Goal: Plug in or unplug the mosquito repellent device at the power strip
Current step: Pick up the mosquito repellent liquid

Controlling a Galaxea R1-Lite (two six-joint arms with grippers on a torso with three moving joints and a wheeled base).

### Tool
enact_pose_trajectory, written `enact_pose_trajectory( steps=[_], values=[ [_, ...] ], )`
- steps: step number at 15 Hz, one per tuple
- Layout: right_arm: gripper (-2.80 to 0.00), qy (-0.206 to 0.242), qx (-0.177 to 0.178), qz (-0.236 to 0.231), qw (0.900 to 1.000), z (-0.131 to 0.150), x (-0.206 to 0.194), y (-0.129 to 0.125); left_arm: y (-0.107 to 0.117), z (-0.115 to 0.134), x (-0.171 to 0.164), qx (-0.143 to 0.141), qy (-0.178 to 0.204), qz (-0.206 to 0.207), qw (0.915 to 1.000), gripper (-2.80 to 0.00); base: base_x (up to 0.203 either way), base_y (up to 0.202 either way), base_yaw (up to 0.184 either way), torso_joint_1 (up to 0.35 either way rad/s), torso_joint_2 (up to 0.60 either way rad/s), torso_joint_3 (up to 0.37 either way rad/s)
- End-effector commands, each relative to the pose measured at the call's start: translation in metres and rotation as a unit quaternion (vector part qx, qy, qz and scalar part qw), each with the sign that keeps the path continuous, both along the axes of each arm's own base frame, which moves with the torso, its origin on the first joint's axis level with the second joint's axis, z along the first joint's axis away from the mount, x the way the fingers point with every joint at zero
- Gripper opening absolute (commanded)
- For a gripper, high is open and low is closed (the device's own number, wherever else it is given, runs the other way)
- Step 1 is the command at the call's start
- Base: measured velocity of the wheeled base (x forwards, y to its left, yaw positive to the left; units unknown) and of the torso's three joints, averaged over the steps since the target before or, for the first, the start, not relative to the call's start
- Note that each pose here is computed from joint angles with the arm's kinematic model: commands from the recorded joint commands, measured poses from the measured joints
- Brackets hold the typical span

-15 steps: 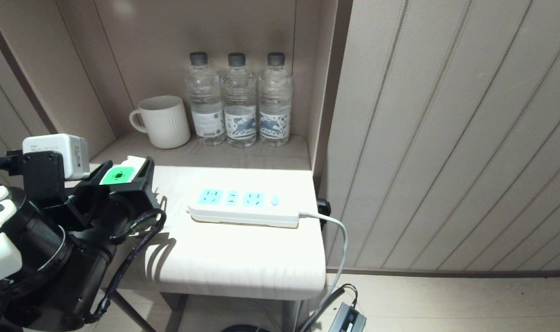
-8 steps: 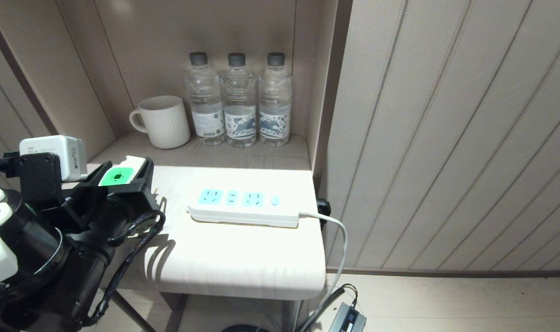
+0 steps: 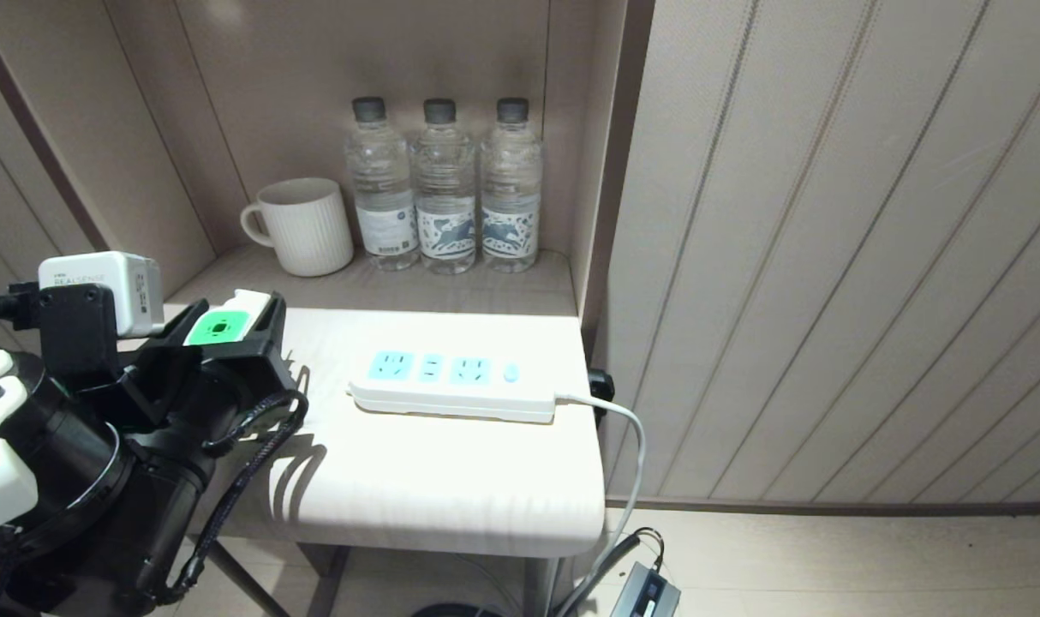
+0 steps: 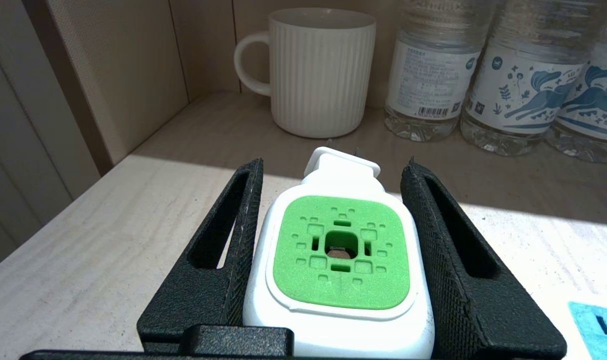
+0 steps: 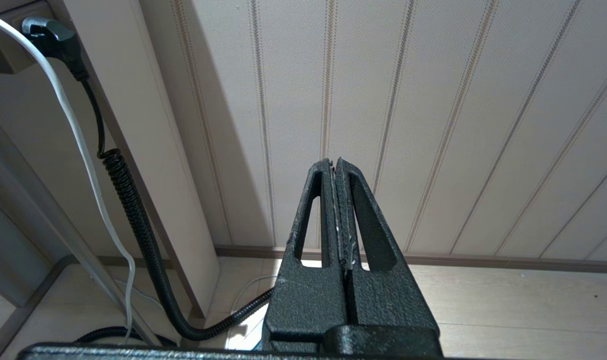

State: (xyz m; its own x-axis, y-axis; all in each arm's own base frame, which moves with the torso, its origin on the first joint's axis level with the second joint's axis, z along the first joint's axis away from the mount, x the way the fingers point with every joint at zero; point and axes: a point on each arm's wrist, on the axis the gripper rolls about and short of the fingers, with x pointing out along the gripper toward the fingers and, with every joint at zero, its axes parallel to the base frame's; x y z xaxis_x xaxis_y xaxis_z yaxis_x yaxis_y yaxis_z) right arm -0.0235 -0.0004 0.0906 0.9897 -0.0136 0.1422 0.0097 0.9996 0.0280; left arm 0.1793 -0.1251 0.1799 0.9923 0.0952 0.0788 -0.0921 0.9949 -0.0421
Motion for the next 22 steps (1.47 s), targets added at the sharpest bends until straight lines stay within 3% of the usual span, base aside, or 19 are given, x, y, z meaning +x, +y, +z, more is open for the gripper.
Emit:
enact_pose_trajectory(
  steps=[1, 22],
  values=[
    [-2.80, -0.001, 0.000, 0.001, 1.000, 0.0001, 0.0000, 0.0000, -0.0004, 0.0004, 0.0006, -0.002, -0.002, 0.002, 1.0000, -2.80, 0.000, 0.000, 0.000, 0.000, 0.00, 0.000],
    [-2.80, -0.001, 0.000, 0.001, 1.000, 0.0001, 0.0000, 0.0000, 0.0016, 0.0026, -0.0016, -0.002, -0.005, 0.007, 1.0000, -2.80, 0.000, 0.000, 0.000, 0.000, 0.00, 0.000]
  ],
)
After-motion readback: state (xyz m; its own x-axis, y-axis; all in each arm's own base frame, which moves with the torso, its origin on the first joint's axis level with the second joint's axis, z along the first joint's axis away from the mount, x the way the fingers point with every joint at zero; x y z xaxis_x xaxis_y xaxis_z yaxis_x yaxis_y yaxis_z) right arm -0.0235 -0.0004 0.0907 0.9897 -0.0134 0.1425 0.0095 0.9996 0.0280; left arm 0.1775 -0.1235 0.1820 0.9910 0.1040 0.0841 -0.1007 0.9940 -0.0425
